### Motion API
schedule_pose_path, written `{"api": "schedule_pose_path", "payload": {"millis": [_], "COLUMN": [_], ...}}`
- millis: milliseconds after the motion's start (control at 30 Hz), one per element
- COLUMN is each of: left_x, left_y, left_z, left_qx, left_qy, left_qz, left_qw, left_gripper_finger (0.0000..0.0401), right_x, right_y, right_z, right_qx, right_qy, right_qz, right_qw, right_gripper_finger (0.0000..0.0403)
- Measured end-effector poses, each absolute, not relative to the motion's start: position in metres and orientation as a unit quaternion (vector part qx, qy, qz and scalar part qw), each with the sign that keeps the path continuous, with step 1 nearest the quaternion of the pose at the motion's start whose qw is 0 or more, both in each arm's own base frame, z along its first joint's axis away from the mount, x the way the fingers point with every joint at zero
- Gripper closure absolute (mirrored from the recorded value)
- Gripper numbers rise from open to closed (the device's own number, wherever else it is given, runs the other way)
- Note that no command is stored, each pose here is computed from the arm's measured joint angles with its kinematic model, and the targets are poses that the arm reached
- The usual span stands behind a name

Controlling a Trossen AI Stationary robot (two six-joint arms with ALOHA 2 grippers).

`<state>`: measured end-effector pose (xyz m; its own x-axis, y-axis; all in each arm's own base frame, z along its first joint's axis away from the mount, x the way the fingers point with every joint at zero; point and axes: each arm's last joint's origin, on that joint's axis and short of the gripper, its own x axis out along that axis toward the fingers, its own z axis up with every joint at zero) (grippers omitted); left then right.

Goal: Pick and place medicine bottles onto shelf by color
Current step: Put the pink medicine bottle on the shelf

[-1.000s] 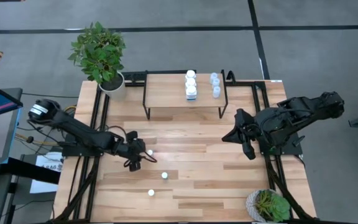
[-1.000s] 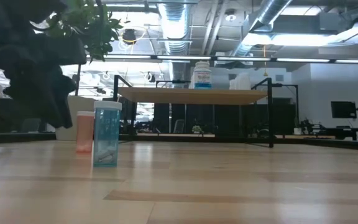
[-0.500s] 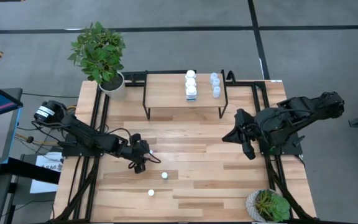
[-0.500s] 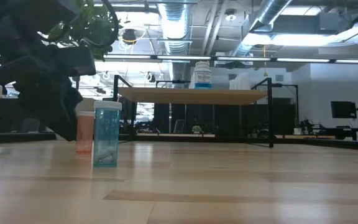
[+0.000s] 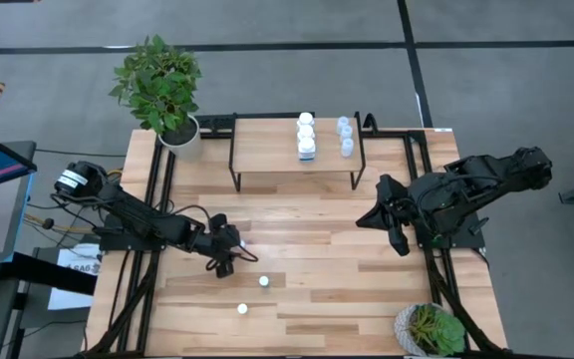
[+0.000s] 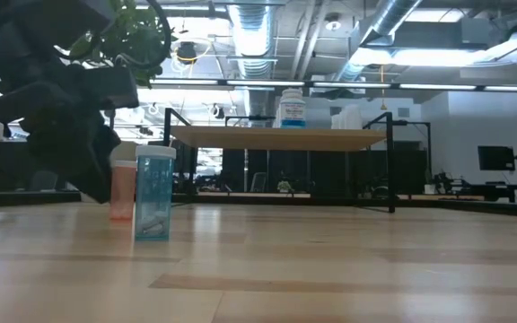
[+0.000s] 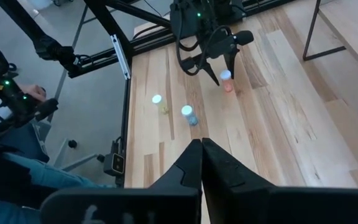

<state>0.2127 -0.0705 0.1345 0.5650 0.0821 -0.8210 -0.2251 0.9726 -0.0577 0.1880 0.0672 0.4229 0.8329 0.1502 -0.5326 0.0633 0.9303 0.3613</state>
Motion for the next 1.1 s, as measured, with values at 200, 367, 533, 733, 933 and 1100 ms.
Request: {"api": "schedule_pose_path", "payload": {"millis": [200,367,533,733,933,1100], "left_x": [0.219,0.220,0.221,0.221,0.225,0.240], "left_y": [-0.072,-0.072,-0.073,-0.073,-0.074,-0.079], "left_z": [0.139,0.140,0.141,0.141,0.145,0.168], "left_qx": [-0.066,-0.063,-0.071,-0.072,-0.082,-0.093], "left_qy": [0.422,0.412,0.408,0.408,0.394,0.377], "left_qz": [0.076,0.078,0.080,0.080,0.076,0.079], "left_qw": [0.901,0.905,0.907,0.907,0.912,0.918], "left_gripper_finger": [0.0225,0.0225,0.0225,0.0250,0.0311,0.0333], "right_x": [0.188,0.188,0.188,0.188,0.188,0.188], "right_y": [0.067,0.067,0.067,0.067,0.067,0.067], "right_z": [0.423,0.423,0.423,0.423,0.423,0.423], "right_qx": [0.185,0.185,0.185,0.185,0.185,0.185], "right_qy": [0.288,0.288,0.288,0.288,0.288,0.288], "right_qz": [0.023,0.023,0.023,0.023,0.023,0.023], "right_qw": [0.939,0.939,0.939,0.939,0.939,0.939], "right_gripper_finger": [0.0379,0.0382,0.0381,0.0379,0.0382,0.0379]}}
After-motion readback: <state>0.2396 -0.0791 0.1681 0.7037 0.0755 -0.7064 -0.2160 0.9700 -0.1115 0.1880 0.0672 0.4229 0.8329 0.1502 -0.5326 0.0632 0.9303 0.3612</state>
